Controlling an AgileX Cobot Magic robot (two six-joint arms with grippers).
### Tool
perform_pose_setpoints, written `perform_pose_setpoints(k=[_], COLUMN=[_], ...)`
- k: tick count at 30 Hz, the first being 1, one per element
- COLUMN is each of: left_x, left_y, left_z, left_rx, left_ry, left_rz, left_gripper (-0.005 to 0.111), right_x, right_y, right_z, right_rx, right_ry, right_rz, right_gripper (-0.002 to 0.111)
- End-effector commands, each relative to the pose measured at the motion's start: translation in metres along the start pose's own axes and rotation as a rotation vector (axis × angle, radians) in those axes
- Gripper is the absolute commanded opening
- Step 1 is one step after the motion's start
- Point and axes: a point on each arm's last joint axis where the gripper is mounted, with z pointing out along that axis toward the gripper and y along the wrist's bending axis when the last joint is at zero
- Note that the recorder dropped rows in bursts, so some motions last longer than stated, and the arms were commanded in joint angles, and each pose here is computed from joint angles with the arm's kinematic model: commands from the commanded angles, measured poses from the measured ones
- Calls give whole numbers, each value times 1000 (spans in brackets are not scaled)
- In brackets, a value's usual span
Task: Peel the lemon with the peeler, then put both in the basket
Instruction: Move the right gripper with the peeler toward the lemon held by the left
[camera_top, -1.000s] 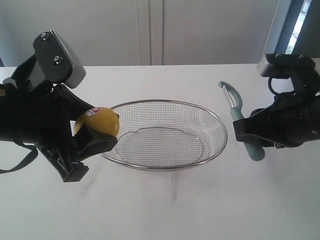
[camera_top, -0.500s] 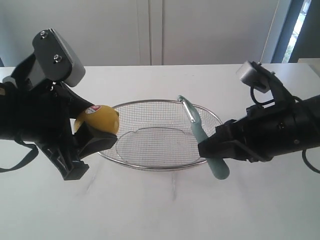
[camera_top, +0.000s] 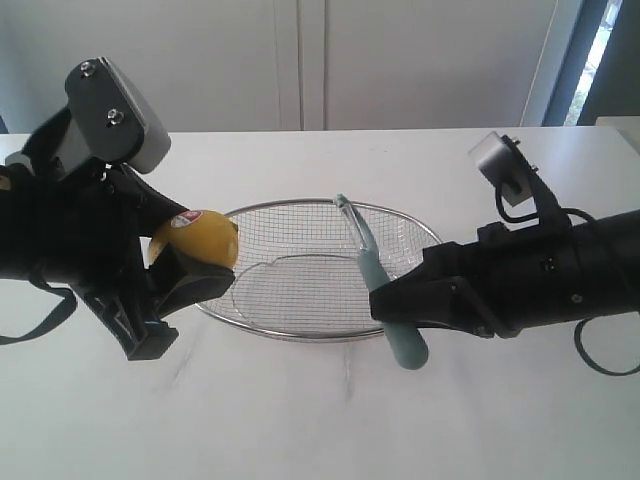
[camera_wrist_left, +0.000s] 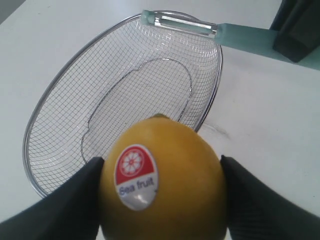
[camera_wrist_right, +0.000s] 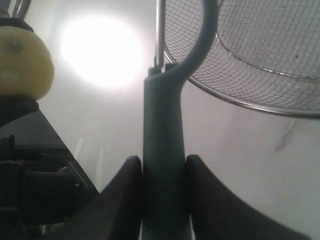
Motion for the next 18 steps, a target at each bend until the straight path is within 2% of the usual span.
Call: perform_pose_setpoints(k=[1,8,18], left_x=[0,-1,-2], left_y=[-2,-1,-1], left_z=[-2,-2,-2], left_rx=[3,-3,-9], left_ry=[-12,-20,-26], left_rz=[-3,-6,-6], left_gripper=[0,0,0], right_x=[0,5,16], right_y=[8,15,22], right_z=[8,34,69], right_rx=[-42,-25,-86], right_ry=[-14,-2,61], right_rz=[-17,-14,75], right_gripper=[0,0,0])
